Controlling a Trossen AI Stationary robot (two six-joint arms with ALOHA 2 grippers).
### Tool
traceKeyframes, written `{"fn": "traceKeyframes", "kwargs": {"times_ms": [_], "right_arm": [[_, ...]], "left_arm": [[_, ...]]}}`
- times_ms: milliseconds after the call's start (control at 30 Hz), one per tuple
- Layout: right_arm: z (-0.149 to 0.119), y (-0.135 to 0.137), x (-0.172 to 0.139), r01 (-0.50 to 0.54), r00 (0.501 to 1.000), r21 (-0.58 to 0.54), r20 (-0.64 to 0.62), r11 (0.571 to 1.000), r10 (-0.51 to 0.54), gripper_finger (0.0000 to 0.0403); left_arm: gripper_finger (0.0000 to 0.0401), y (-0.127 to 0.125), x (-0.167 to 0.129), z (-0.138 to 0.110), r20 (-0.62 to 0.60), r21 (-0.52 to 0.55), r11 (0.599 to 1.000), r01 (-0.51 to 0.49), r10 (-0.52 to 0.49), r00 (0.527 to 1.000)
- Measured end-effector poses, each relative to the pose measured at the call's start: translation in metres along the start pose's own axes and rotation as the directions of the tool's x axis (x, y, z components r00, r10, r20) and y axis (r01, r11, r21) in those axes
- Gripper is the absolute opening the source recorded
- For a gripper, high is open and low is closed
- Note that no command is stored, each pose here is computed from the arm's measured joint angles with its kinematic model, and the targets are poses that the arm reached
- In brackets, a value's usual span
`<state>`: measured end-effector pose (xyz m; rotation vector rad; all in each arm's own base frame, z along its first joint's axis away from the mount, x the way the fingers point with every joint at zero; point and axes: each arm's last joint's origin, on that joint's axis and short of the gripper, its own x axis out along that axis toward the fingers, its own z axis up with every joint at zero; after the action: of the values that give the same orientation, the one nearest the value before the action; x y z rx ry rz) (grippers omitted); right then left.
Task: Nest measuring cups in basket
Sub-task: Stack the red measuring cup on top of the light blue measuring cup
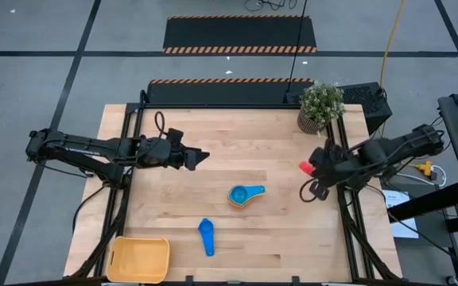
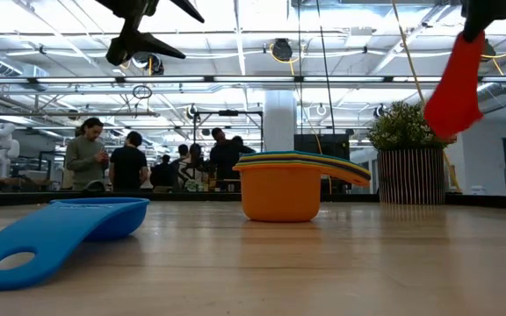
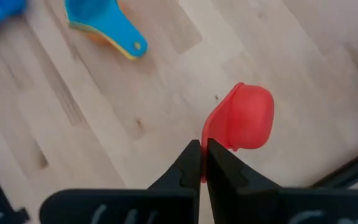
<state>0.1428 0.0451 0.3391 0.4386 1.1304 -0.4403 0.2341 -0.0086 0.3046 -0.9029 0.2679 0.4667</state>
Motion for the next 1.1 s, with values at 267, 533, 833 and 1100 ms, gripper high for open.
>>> {"fn": "traceKeyframes", "kwargs": {"times_ms": [267, 533, 833, 1100], "right_arm": [[0.008, -0.008, -0.014, -0.143, 0.981, 0.083, 0.143, 0.986, 0.130, 0.0000], [0.020, -0.011, -0.024, -0.276, 0.930, 0.144, 0.288, 0.950, 0.227, 0.0000], [0.043, -0.007, -0.034, -0.422, 0.824, 0.151, 0.474, 0.894, 0.309, 0.0000], [0.058, -0.005, -0.043, -0.520, 0.718, 0.119, 0.598, 0.846, 0.356, 0.0000]], "left_arm": [[0.0285, 0.002, 0.000, 0.001, 0.058, 0.007, 0.999, -0.043, 0.042, 0.997], [0.0285, 0.002, 0.000, 0.002, 0.090, 0.025, 0.998, -0.064, 0.062, 0.994], [0.0285, 0.002, 0.000, 0.002, 0.073, 0.101, 0.993, -0.064, 0.057, 0.996], [0.0285, 0.001, 0.000, -0.001, -0.013, 0.040, 0.999, -0.005, 0.005, 1.000]]}}
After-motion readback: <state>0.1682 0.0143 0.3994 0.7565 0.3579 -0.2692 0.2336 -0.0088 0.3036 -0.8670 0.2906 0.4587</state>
